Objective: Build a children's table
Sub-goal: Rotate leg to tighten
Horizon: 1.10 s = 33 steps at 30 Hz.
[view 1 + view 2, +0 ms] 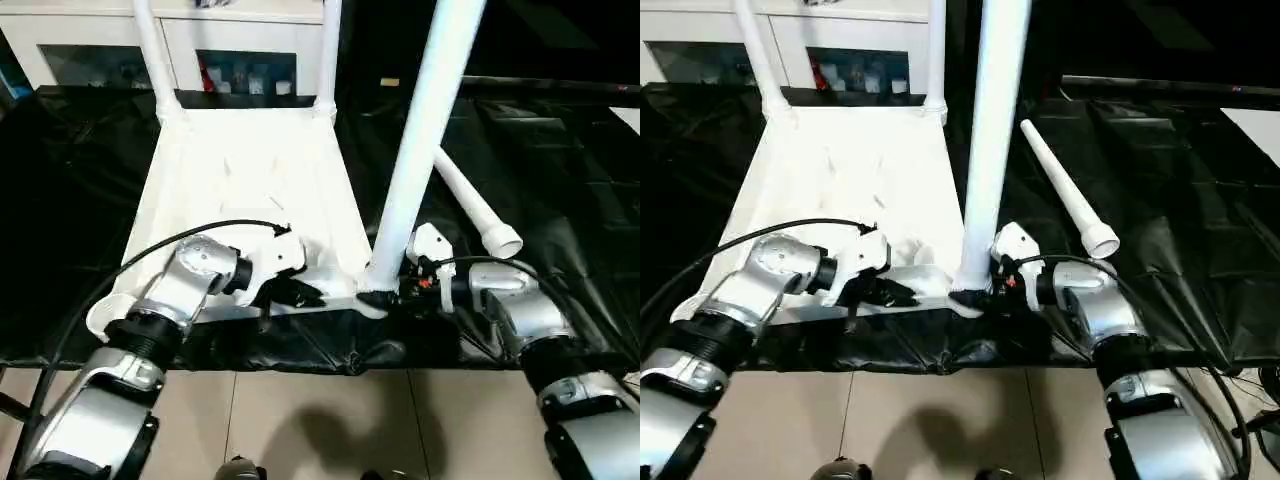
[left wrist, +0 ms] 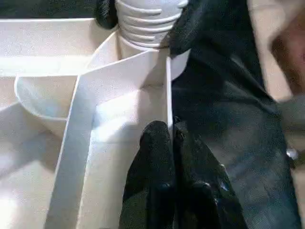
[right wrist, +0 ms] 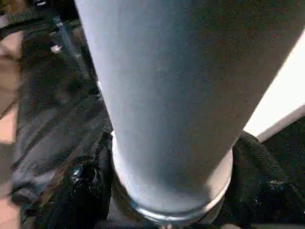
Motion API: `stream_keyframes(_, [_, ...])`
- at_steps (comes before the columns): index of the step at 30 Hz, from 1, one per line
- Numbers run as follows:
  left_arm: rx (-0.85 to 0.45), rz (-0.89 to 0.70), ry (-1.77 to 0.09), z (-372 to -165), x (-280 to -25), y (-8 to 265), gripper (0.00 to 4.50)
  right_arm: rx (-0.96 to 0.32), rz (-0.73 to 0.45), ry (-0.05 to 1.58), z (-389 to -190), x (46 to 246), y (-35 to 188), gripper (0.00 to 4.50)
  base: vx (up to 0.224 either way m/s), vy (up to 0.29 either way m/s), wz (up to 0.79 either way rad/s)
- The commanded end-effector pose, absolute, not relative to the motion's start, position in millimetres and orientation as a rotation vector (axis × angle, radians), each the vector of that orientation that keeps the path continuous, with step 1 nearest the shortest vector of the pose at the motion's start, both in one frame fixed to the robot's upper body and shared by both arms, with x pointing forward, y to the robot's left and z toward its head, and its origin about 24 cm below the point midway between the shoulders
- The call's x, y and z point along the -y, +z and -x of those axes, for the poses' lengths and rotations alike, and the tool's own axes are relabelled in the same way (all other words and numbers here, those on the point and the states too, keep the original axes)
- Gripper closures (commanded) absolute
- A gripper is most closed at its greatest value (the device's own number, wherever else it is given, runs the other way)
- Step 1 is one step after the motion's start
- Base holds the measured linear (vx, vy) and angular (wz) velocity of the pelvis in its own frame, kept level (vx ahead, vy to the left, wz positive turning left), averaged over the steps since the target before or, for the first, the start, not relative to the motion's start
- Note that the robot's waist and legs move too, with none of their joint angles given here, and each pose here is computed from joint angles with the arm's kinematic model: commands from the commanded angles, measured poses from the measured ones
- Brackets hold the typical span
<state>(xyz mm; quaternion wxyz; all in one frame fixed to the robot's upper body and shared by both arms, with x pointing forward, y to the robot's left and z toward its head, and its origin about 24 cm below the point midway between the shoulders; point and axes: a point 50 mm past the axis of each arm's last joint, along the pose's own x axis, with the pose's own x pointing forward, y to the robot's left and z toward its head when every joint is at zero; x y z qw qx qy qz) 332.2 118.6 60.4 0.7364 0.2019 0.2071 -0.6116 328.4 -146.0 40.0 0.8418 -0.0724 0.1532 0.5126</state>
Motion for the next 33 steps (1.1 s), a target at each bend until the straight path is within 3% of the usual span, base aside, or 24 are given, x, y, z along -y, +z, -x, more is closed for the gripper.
stream_keyframes(1, [-0.432, -0.405, -1.311, -338, -96, 64, 4.5, -0.297, 0.102, 0.887, -336.9, 139.8, 36, 1.75, 0.0, 0.0, 0.0])
stream_keyframes(2, [-0.433, -0.398, -1.249, -343, -91, 64, 4.5, -0.295, 0.051, 0.754, -340.8, 138.2, 32, 1.75, 0.0, 0.0, 0.0])
stream_keyframes(5, [-0.437, -0.39, -1.225, -344, -85, 63, 4.5, -0.284, 0.029, 0.691, -341.8, 133.7, 30, 1.75, 0.0, 0.0, 0.0])
stream_keyframes(8, [-0.431, -0.371, -1.18, -346, -67, 62, 4.5, -0.272, -0.037, 0.555, -344.2, 112.5, 25, 1.76, 0.0, 0.0, 0.0])
stream_keyframes(11, [-0.42, -0.375, -1.169, -344, -52, 61, 4.5, -0.254, -0.06, 0.494, -346.4, 86.2, 27, 1.76, 0.0, 0.0, 0.0])
stream_keyframes(14, [-0.419, -0.387, -1.163, -343, -47, 59, 4.5, -0.219, -0.075, 0.51, -346.9, 72.8, 32, 1.76, 0.0, 0.0, 0.0])
stream_keyframes(15, [-0.419, -0.385, -1.169, -342, -46, 59, 4.5, -0.207, -0.095, 0.519, -347.7, 70.8, 35, 1.41, 0.0, 0.0, 0.0])
stream_keyframes(17, [-0.418, -0.383, -1.175, -342, -46, 59, 4.5, -0.201, -0.106, 0.527, -348.3, 70.3, 37, 1.06, 0.0, 0.0, 0.0])
stream_keyframes(22, [-0.401, -0.387, -1.213, -340, -57, 60, 4.5, -0.163, -0.023, 0.621, -349.0, 80.8, 45, 0.7, 0.0, 0.0, 0.0])
stream_keyframes(28, [-0.352, -0.38, -1.317, -334, -72, 66, 4.5, -0.172, 0.122, 0.844, -339.4, 110.6, 49, 0.7, 0.0, 0.0, 0.0])
stream_keyframes(33, [-0.367, -0.413, -1.388, -329, -82, 65, 4.5, -0.22, 0.178, 1.0, -330.2, 128.5, 47, 0.7, 0.0, 0.0, 0.0])
